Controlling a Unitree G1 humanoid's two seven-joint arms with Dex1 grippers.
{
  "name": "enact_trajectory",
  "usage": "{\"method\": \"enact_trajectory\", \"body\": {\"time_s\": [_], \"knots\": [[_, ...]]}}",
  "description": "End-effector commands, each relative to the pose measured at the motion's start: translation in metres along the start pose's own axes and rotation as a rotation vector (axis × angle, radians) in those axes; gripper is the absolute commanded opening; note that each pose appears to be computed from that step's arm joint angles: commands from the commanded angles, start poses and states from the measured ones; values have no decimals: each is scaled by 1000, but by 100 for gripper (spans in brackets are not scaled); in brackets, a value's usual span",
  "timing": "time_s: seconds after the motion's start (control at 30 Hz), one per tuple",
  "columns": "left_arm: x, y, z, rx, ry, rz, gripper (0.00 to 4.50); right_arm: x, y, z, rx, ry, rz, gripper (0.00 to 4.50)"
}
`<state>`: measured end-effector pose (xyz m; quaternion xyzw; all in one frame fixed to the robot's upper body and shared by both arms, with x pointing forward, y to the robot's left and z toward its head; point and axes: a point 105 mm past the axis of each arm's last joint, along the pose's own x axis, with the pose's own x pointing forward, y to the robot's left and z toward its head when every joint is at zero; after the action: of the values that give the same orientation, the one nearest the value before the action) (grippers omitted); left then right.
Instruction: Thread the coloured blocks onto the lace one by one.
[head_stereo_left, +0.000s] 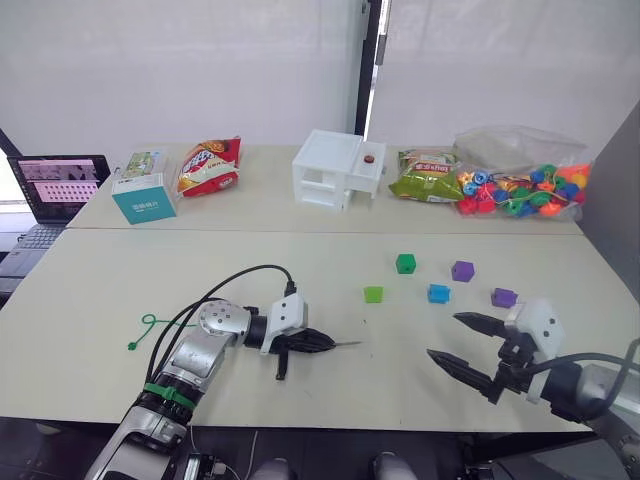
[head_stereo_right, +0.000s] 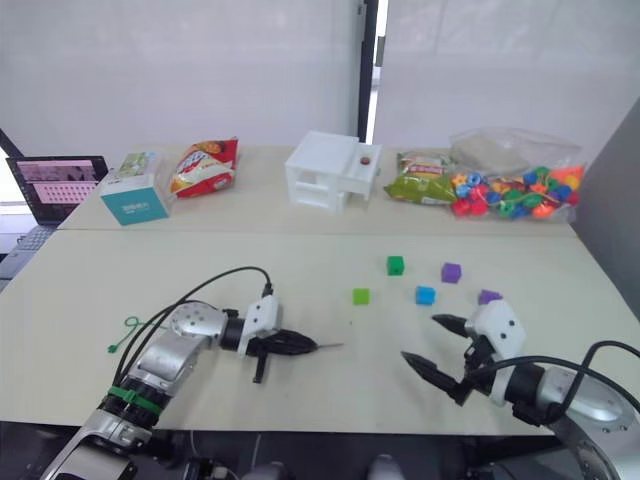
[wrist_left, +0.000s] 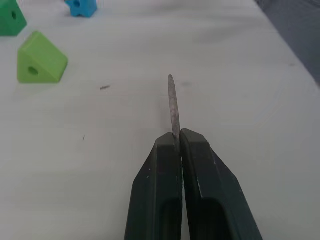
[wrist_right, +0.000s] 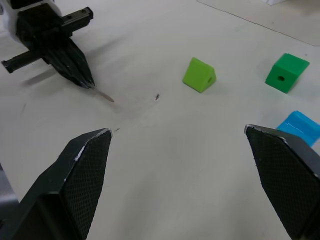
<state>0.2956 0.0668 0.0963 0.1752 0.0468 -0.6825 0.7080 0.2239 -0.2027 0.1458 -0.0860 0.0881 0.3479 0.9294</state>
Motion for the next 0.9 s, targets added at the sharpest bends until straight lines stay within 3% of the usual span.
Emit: {"method": "enact_trajectory", "body": {"time_s": [0.03,0.2,0.33,0.63,0.9], "knots": [[-1,-1,21,34,-60,-21,4,-17,-11,9,-51,-75,-153,450],[0,-4,36,33,-104,-60,4,-56,-36,-12,-22,-157,-555,450],[0,-4,40,38,-98,-77,4,-69,-35,-28,-29,-157,-682,450],[-4,-5,39,51,-76,-78,4,-62,-25,-42,-23,-143,-705,450],[-9,-11,35,85,-51,-29,4,-23,-73,-43,-17,-64,-721,450]]}}
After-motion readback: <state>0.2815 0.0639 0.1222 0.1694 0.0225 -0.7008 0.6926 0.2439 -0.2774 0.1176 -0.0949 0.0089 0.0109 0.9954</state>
